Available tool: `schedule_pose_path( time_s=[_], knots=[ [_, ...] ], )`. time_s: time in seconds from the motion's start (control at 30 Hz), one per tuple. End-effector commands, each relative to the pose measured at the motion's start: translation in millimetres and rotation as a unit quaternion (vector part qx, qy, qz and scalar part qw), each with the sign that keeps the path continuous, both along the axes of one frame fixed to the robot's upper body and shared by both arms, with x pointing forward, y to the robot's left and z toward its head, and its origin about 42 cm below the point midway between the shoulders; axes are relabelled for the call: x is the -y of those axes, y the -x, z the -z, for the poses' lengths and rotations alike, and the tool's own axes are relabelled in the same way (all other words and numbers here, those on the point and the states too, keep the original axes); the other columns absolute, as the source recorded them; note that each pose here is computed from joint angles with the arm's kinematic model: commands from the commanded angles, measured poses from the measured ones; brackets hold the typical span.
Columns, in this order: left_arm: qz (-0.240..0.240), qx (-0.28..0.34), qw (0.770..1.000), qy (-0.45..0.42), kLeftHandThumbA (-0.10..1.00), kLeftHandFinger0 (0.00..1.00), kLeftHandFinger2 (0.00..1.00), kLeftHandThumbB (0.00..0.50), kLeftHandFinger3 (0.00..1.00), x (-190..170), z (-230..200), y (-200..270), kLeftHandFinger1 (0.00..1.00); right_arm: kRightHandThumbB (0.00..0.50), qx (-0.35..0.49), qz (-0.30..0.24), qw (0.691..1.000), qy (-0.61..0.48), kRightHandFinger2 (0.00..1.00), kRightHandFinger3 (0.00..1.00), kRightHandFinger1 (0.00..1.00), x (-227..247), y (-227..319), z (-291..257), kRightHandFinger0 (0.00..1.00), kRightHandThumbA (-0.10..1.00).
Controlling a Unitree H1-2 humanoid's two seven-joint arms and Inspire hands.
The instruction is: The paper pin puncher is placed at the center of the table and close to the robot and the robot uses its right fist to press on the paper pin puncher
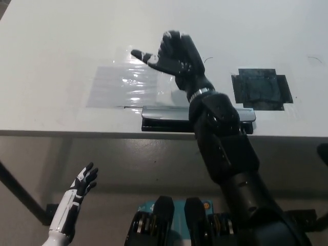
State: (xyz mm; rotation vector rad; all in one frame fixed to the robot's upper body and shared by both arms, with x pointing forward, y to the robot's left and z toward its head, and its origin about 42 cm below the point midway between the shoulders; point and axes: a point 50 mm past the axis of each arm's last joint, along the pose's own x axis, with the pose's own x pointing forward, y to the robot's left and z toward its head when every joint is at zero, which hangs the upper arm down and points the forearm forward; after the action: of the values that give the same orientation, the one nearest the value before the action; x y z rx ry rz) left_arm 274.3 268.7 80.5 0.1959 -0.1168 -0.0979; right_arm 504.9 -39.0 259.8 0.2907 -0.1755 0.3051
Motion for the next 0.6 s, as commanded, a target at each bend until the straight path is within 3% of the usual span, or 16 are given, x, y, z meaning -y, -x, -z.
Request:
schedule_pose_path(
  time_s=[0.0,0.17,0.27,0.37,0.5,0.53,0.57],
  knots=[
    [0.014,0.038,0.999,-0.01,1.0,1.0,1.0,0.146,1.0,-3.8,-17.4,-8.1,1.0,0.185,0.041,0.019,0.999,-0.014,0.02,0.0,0.0,3.2,2.2,-0.2,0.0,1.0],
    [0.013,0.044,0.999,-0.008,1.0,1.0,1.0,0.146,1.0,-5.0,-19.9,-12.5,1.0,0.178,0.021,0.021,0.999,-0.017,0.04,0.0,0.0,11.9,0.7,18.9,0.0,1.0],
    [0.011,0.039,0.999,-0.007,1.0,1.0,1.0,0.152,1.0,-5.1,-18.3,-8.3,1.0,0.192,-0.004,0.035,0.999,-0.018,0.0,0.0,0.0,15.6,4.1,38.5,0.0,1.0],
    [0.01,0.041,0.999,-0.009,1.0,1.0,1.0,0.129,1.0,-5.4,-18.8,-9.3,1.0,0.19,-0.027,0.037,0.999,-0.016,0.04,0.0,0.0,21.7,7.0,59.1,0.0,1.0],
    [0.012,0.041,0.999,-0.01,1.0,1.0,1.0,0.12,1.0,-5.6,-18.6,-11.3,1.0,0.154,-0.064,0.042,0.997,-0.006,0.04,0.0,0.0,28.3,10.5,90.0,0.0,1.0],
    [0.013,0.041,0.999,-0.008,1.0,1.0,1.0,0.121,1.0,-5.3,-18.1,-10.5,1.0,0.146,-0.071,0.042,0.997,-0.002,0.03,0.0,0.0,30.4,12.4,98.4,0.05,1.0],
    [0.012,0.041,0.999,-0.008,1.0,1.0,1.0,0.121,1.0,-5.3,-18.1,-10.4,1.0,0.145,-0.073,0.042,0.996,-0.001,0.02,0.0,0.0,31.0,12.7,101.6,0.0,1.0]
  ],
)
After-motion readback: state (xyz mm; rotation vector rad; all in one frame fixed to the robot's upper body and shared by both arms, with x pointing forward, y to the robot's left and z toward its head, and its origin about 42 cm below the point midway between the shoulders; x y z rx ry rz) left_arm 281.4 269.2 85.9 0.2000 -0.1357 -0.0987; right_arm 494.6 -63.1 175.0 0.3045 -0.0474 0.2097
